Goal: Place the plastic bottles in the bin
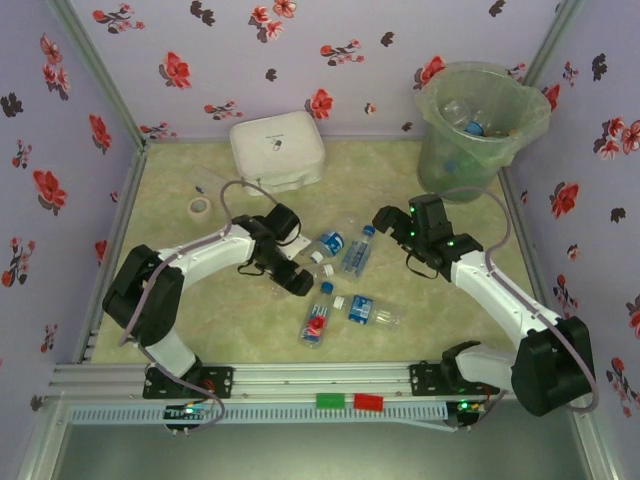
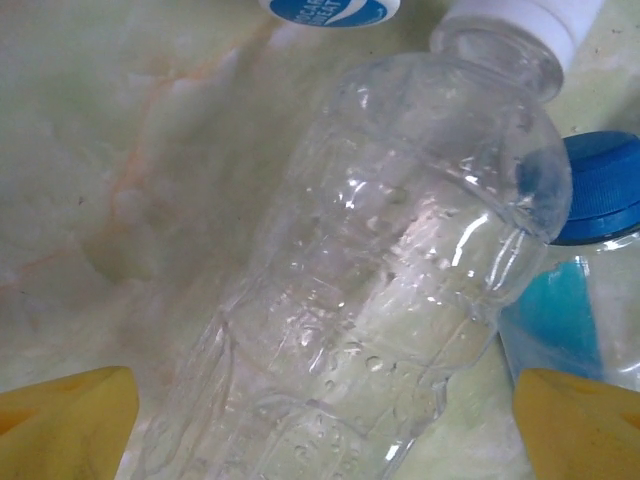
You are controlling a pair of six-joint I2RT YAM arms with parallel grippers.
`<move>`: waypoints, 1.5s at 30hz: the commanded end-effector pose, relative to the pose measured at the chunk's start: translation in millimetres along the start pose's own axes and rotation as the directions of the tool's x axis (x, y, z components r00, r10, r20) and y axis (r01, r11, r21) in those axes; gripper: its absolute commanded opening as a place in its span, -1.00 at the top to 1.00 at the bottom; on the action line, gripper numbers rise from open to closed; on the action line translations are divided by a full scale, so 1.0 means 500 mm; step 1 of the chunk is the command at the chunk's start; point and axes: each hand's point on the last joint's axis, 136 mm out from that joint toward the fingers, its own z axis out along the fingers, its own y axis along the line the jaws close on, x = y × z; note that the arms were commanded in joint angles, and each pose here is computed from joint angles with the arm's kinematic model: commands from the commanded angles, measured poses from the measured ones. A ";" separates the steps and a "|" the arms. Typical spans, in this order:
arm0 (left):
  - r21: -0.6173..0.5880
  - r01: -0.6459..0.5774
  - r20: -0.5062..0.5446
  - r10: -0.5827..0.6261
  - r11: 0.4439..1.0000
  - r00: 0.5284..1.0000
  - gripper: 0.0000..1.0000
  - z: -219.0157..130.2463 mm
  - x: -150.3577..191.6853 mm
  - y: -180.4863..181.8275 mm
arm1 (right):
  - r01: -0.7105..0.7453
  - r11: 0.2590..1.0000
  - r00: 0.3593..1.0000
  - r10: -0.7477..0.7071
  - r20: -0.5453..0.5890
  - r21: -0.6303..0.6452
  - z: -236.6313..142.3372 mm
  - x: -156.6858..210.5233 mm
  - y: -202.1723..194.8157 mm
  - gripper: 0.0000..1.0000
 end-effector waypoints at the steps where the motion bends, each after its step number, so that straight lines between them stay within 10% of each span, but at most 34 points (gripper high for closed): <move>1: -0.014 -0.031 -0.053 0.030 0.999 0.998 -0.91 0.011 0.030 -0.001 | -0.015 0.999 1.000 0.015 0.003 -0.049 0.006 -0.010 0.034 -0.99; 18: -0.090 -0.087 -0.134 0.074 0.992 0.988 -0.58 0.052 0.063 0.028 | -0.006 0.999 0.999 0.004 -0.042 -0.044 0.049 0.007 0.045 -0.99; 31: -0.083 -0.078 -0.107 0.069 0.993 0.992 0.07 0.040 0.063 0.020 | -0.022 0.998 0.994 0.015 -0.112 -0.062 0.088 0.033 0.052 -0.99; 45: -0.003 0.068 0.231 -0.065 0.998 0.971 0.12 -0.107 -0.073 -0.023 | -0.069 0.909 0.988 0.006 -0.153 -0.411 0.057 0.033 0.190 -0.99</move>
